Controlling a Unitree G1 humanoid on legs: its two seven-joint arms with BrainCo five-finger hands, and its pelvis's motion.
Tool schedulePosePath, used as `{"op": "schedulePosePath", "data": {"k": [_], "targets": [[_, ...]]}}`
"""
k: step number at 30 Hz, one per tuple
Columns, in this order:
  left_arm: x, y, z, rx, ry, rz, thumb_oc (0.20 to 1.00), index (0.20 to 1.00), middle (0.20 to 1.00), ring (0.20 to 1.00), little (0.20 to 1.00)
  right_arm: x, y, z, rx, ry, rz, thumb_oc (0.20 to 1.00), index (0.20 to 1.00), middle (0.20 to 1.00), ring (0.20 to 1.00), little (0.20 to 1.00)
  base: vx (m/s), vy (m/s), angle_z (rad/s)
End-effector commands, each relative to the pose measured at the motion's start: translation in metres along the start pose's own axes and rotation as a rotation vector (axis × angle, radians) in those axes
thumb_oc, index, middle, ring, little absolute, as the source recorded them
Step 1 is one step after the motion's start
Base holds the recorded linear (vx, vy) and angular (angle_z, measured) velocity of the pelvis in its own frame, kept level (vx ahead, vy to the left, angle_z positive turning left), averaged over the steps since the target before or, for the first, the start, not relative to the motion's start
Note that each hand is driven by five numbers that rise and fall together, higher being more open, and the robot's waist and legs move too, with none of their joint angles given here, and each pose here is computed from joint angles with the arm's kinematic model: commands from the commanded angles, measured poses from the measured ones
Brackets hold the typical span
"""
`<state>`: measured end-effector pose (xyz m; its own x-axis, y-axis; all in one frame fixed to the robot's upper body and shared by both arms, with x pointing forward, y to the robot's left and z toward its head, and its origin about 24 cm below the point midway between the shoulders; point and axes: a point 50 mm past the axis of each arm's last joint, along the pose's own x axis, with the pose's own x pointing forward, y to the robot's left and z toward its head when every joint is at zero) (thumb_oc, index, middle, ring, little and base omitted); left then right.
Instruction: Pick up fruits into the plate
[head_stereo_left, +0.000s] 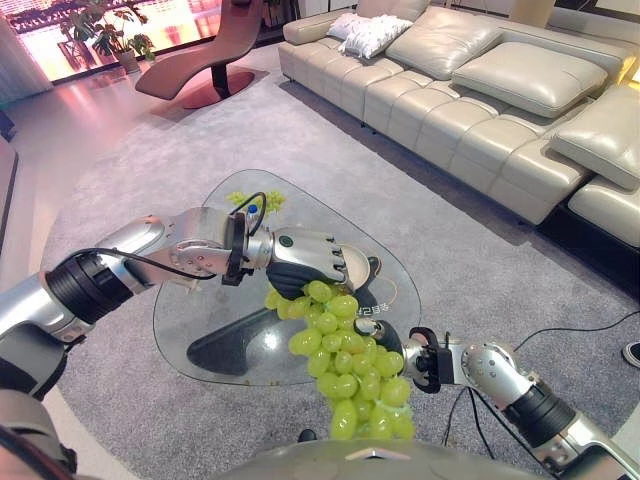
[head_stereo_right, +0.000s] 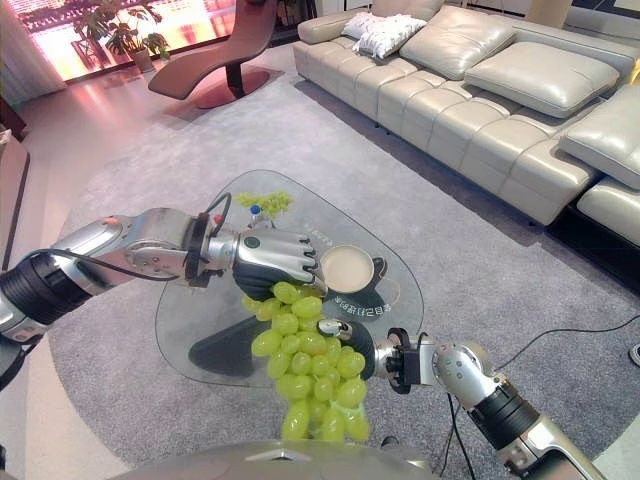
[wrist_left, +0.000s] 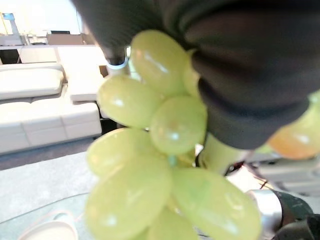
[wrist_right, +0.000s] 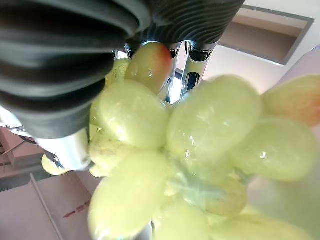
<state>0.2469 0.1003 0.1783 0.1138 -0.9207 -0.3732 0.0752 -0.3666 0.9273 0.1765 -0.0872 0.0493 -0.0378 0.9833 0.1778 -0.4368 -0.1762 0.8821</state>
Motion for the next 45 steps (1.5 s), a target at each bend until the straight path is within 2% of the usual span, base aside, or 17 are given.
{"op": "schedulePosePath", "data": {"k": [1,21,22,23,24,25,31,38,41,45], "targets": [[-0.004,0.015,-0.017,-0.011,0.059,0.064,0.2,0.2,0.2,0.2,0.2,0.025,0.026,0.019,-0.127,-0.015,0.213,0.2,0.2,0.2,0.2,0.2,0.0,0.0,0.0],[-0.004,0.012,-0.018,-0.02,0.067,0.063,0.2,0.2,0.2,0.2,0.2,0.023,0.024,0.018,-0.113,-0.037,0.198,0.2,0.2,0.2,0.2,0.2,0.0,0.0,0.0],[-0.004,0.011,-0.019,-0.026,0.075,0.064,0.253,0.253,0.253,0.253,0.253,0.023,0.023,0.018,-0.113,-0.044,0.196,0.2,0.2,0.2,0.2,0.2,0.0,0.0,0.0],[-0.004,0.011,-0.019,-0.029,0.079,0.065,0.373,0.373,0.373,0.373,0.373,0.023,0.023,0.018,-0.112,-0.047,0.195,0.2,0.2,0.2,0.2,0.2,0.0,0.0,0.0],[-0.005,0.011,-0.021,-0.046,0.092,0.072,0.771,0.771,0.771,0.771,0.771,0.023,0.023,0.018,-0.111,-0.055,0.193,0.2,0.2,0.2,0.2,0.2,0.0,0.0,0.0],[-0.005,0.01,-0.022,-0.061,0.102,0.08,1.0,1.0,1.0,1.0,1.0,0.023,0.022,0.018,-0.111,-0.063,0.191,0.2,0.2,0.2,0.2,0.2,0.0,0.0,0.0],[-0.014,-0.002,-0.035,-0.176,0.202,0.156,1.0,1.0,1.0,1.0,1.0,0.018,0.018,0.022,-0.114,-0.149,0.162,0.2,0.2,0.2,0.2,0.2,0.0,0.0,0.0],[-0.042,-0.038,-0.047,-0.344,0.372,0.269,1.0,1.0,1.0,1.0,1.0,-0.008,0.005,0.022,-0.132,-0.308,0.083,0.2,0.2,0.2,0.2,0.2,0.0,0.0,0.0],[-0.056,-0.053,-0.051,-0.433,0.445,0.343,1.0,1.0,1.0,1.0,1.0,-0.02,-0.003,0.02,-0.148,-0.37,0.028,0.2,0.2,0.2,0.2,0.2,0.01,0.003,0.0],[-0.072,-0.079,-0.053,-0.553,0.564,0.459,1.0,1.0,1.0,1.0,1.0,-0.044,-0.018,0.017,-0.215,-0.462,-0.131,0.2,0.2,0.2,0.2,0.2,0.03,0.003,0.01]]}}
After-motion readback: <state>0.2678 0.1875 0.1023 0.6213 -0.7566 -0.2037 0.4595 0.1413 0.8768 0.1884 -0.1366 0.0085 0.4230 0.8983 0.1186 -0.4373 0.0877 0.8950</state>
